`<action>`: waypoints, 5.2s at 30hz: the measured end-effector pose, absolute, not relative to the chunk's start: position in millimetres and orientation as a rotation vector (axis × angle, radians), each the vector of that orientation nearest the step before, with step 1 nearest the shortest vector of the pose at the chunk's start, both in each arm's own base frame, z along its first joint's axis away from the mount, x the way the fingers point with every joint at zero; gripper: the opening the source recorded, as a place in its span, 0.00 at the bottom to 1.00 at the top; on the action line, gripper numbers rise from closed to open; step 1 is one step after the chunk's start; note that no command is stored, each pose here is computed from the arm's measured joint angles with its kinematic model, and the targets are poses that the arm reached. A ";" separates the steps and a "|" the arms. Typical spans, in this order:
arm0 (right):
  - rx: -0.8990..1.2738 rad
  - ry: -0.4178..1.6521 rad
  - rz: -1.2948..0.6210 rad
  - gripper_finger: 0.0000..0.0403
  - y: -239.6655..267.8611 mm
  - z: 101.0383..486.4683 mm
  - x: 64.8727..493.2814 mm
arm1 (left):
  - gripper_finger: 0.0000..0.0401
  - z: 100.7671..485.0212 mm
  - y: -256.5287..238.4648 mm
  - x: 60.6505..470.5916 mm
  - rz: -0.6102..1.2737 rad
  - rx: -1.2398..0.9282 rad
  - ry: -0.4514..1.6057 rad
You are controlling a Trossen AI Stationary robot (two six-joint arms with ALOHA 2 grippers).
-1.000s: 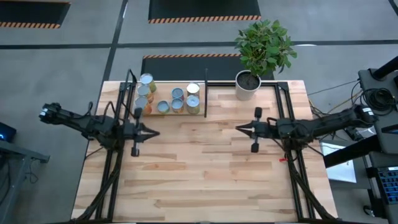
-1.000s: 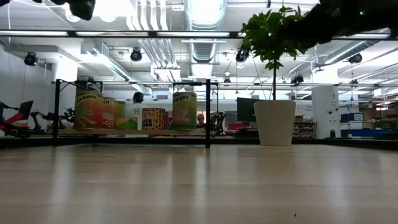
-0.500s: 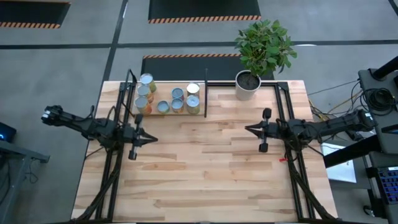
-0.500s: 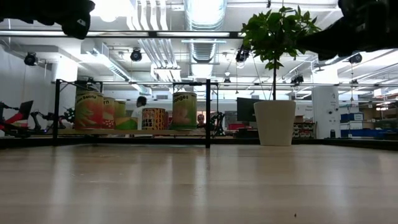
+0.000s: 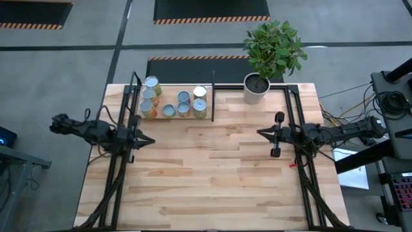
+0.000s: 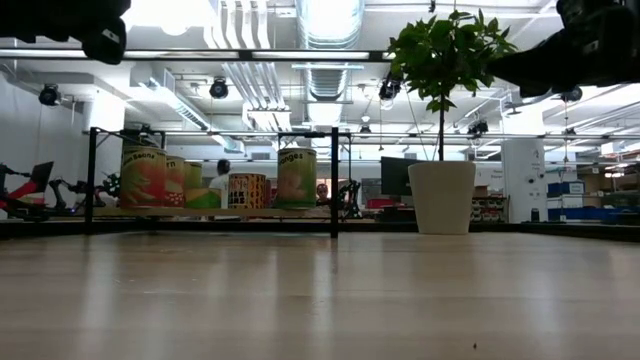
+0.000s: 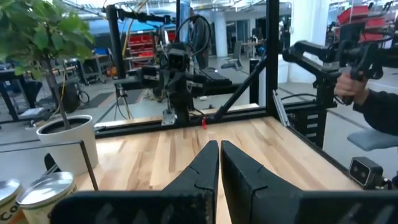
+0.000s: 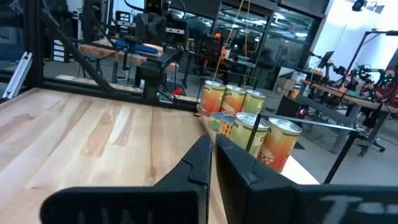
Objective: Pick and place cans onto a shelf
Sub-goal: Return to Home Position
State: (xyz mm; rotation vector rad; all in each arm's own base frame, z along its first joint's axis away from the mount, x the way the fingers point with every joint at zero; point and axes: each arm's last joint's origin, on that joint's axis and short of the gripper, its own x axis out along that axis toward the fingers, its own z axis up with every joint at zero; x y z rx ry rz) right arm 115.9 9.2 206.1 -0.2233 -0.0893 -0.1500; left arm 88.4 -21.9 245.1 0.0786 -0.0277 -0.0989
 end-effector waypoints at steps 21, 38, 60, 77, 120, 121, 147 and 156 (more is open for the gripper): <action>-0.240 -0.075 -0.149 0.03 6.4 201.2 97.5 | 0.00 221.4 -17.7 75.4 -0.096 0.072 -0.050; -0.257 -0.033 -0.137 0.03 6.3 174.6 95.4 | 0.00 181.1 -21.6 87.8 -0.099 0.056 0.049; -0.335 0.014 -0.179 0.03 4.5 169.5 98.5 | 0.00 171.9 -21.4 92.6 -0.049 0.110 0.059; -0.267 0.015 -0.178 0.03 4.6 168.5 98.8 | 0.00 171.8 -21.4 92.6 -0.048 0.110 0.060; -0.269 0.017 -0.178 0.03 4.5 168.2 98.8 | 0.00 171.9 -21.4 92.7 -0.047 0.109 0.056; -0.269 0.017 -0.178 0.03 4.6 168.2 98.8 | 0.00 171.9 -21.4 92.7 -0.047 0.109 0.056; -0.269 0.017 -0.178 0.03 4.6 168.2 98.8 | 0.00 171.9 -21.4 92.7 -0.048 0.108 0.056; -0.269 0.017 -0.178 0.03 4.6 168.2 98.8 | 0.00 171.9 -21.4 92.7 -0.048 0.108 0.056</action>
